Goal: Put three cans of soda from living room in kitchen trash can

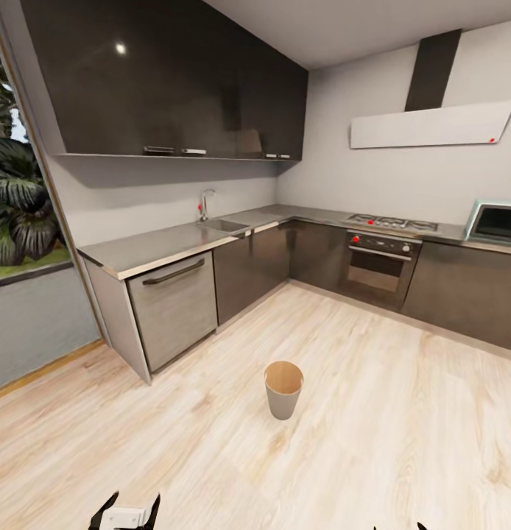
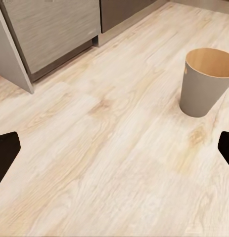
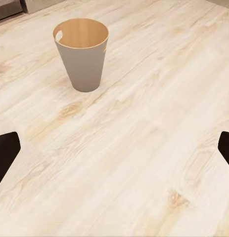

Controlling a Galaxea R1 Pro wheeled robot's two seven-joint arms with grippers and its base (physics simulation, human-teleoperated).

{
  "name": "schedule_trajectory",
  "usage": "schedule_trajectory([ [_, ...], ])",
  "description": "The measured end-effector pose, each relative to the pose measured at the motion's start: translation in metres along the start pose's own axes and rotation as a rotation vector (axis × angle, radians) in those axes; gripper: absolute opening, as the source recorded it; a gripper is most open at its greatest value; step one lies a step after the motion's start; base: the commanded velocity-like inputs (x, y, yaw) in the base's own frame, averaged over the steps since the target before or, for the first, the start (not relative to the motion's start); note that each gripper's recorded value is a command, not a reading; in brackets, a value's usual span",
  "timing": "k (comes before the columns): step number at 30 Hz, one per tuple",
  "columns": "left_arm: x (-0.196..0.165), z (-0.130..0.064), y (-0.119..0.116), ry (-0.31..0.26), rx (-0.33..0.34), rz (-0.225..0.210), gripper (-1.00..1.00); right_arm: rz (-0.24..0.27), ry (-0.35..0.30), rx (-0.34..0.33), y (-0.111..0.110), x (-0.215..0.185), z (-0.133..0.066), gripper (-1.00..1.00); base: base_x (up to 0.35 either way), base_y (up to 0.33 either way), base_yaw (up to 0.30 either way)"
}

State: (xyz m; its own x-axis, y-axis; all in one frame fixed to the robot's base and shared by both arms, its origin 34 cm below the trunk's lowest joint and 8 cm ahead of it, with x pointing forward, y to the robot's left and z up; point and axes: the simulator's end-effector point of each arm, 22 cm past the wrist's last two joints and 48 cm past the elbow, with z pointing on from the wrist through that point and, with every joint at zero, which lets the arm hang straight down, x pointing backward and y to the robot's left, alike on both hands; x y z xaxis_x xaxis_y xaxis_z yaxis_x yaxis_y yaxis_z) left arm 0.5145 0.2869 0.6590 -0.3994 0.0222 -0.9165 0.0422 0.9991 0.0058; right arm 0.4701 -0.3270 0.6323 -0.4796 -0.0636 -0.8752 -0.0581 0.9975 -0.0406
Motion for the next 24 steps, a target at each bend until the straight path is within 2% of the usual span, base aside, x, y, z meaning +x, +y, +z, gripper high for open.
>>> schedule_trajectory([
  [24, 0.0, 0.0, -0.0006, 0.0, 0.001, 0.0, 1.0, -0.001, 0.002, 0.0, -0.0006, 0.0008, -0.0002, 1.0, 0.284, 0.0, 0.0],
])
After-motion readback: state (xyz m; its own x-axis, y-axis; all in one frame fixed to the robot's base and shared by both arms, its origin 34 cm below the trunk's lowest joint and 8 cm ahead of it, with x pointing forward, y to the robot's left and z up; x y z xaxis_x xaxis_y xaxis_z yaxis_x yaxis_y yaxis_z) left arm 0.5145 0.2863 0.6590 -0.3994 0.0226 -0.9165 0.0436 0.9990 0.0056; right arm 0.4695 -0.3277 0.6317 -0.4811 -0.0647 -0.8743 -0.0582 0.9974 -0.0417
